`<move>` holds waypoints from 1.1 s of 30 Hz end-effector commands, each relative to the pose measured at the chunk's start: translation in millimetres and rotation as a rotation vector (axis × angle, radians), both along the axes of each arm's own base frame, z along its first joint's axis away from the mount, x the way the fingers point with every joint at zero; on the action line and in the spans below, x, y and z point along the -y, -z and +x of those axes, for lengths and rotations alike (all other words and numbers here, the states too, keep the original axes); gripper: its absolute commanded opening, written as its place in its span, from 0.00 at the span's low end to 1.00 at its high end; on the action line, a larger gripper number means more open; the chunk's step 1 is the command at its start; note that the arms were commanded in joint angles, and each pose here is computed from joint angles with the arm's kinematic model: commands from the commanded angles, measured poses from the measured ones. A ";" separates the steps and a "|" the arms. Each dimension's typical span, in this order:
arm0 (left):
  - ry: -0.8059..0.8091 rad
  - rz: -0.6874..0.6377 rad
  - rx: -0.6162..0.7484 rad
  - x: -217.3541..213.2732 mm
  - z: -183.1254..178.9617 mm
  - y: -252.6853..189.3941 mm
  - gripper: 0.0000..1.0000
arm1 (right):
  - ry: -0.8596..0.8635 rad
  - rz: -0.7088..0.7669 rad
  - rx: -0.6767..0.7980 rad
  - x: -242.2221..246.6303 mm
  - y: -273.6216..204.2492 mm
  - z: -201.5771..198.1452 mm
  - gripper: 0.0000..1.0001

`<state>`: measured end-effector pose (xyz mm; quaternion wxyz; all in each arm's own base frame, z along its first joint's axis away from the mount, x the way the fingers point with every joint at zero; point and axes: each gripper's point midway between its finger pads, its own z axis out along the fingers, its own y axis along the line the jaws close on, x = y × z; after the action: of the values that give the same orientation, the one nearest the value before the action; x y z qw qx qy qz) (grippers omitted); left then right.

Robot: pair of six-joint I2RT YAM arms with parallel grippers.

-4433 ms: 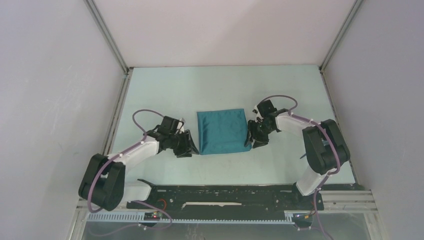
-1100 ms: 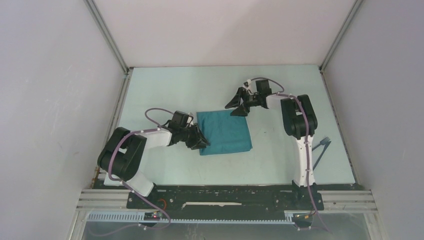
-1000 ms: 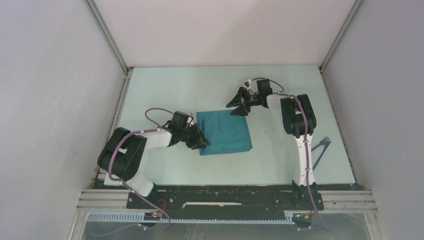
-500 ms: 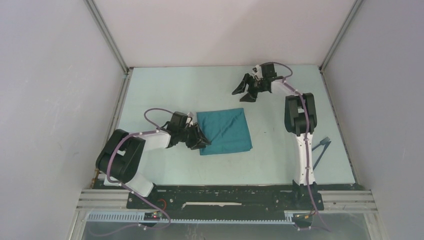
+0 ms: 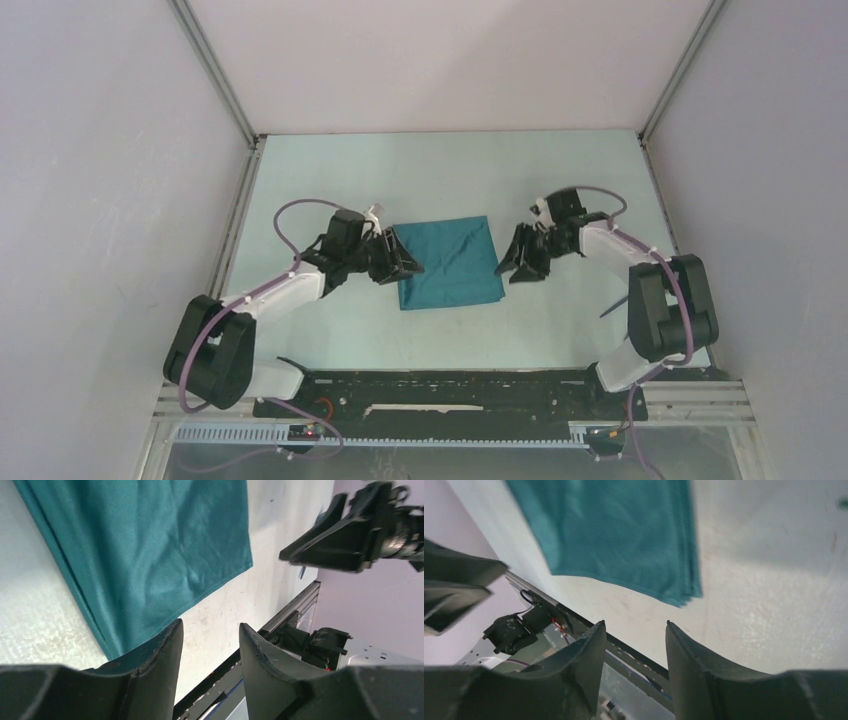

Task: Fold the napkin into a case and place the utensils inside
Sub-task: Smooth out the square-folded napkin at the center of the board, then pick up the top corner of the square-folded napkin from the center of the board.

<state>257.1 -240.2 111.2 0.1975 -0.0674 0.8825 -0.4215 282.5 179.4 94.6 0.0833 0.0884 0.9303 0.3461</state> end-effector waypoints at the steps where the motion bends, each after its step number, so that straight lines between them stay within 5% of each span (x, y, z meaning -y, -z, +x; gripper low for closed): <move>1: 0.030 0.067 -0.046 -7.9 -11.0 26.0 0.49 | -0.012 0.057 -0.058 3.0 29.2 -18.9 0.54; 14: -0.009 0.118 -0.111 -15.2 -13.2 70.2 0.35 | -0.007 0.080 -0.113 7.2 55.8 -17.7 0.48; 21: -0.010 0.125 -0.145 -19.1 -24.2 87.2 0.33 | -0.023 0.111 -0.126 0.5 60.0 -19.2 0.37; 33: -0.017 0.121 -0.153 -20.7 -28.6 91.0 0.31 | -0.039 0.108 -0.140 -4.2 64.1 -23.4 0.35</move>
<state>226.2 -220.5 20.8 0.1266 -0.0938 0.9195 -0.3601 257.3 179.0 27.4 -0.0008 0.1151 0.9171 0.3816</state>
